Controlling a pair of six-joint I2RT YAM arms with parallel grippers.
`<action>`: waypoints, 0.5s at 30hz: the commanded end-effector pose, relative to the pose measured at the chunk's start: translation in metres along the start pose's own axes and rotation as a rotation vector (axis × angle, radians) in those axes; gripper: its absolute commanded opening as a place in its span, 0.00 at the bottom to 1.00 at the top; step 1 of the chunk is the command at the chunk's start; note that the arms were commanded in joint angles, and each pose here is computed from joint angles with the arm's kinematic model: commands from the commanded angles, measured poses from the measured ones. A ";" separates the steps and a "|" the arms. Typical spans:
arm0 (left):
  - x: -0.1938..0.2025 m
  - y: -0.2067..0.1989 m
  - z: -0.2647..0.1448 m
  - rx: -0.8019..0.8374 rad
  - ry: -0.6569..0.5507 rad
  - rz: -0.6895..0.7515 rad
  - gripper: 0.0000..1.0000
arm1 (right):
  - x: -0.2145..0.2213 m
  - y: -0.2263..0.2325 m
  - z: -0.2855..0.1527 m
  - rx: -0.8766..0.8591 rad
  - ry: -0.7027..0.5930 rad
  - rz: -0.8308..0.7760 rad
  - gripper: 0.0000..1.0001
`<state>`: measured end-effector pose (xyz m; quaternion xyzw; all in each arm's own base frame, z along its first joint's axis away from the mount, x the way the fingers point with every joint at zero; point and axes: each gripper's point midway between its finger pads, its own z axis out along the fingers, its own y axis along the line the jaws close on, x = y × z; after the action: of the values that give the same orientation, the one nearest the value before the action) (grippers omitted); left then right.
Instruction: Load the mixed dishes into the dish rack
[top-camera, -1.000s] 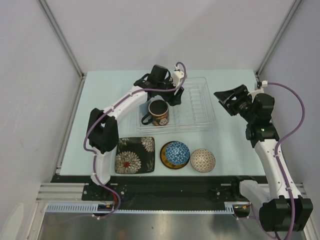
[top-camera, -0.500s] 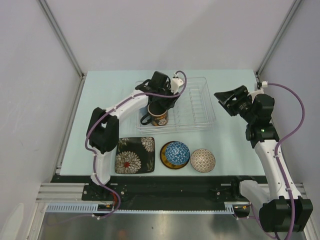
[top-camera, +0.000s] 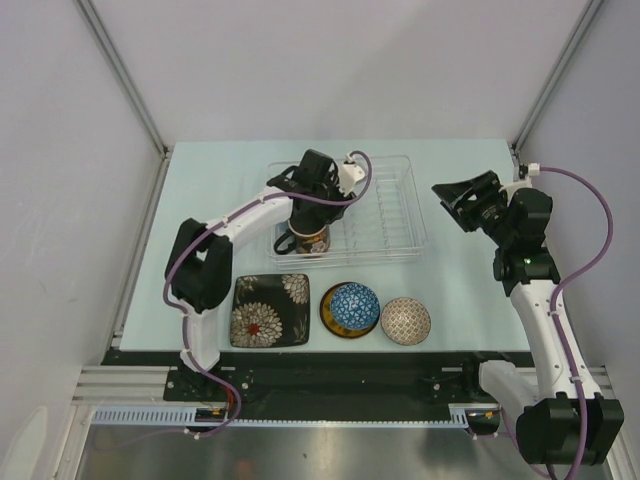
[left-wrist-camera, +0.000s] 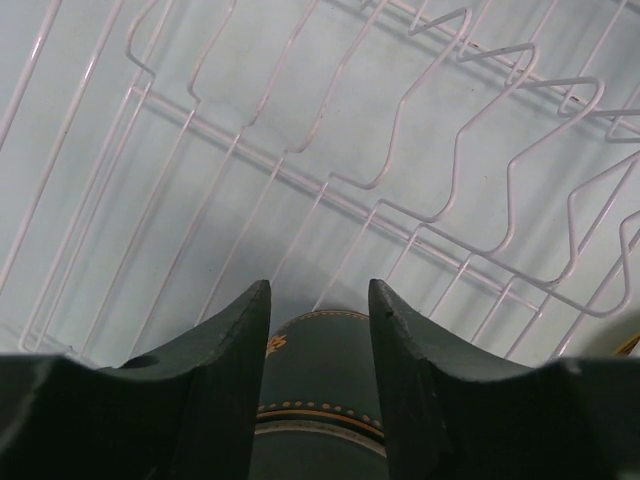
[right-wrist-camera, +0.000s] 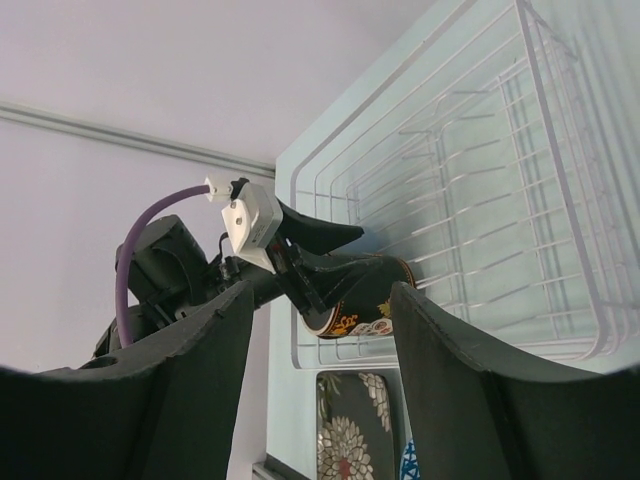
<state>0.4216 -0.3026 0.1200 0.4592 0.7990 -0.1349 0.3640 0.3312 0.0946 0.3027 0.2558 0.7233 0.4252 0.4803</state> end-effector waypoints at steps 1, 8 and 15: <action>0.009 0.004 -0.021 -0.030 0.040 0.020 0.44 | -0.004 0.008 -0.005 -0.028 -0.019 -0.012 0.62; 0.006 0.000 -0.035 -0.028 0.025 0.012 0.36 | -0.001 0.000 -0.006 0.004 -0.011 -0.033 0.63; -0.008 0.007 -0.057 -0.094 -0.033 0.005 0.98 | 0.021 -0.007 -0.018 0.044 0.051 -0.141 0.67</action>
<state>0.4027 -0.2819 0.1235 0.4615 0.8055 -0.1161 0.3532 0.3237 0.0934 0.2889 0.2505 0.7437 0.4008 0.4727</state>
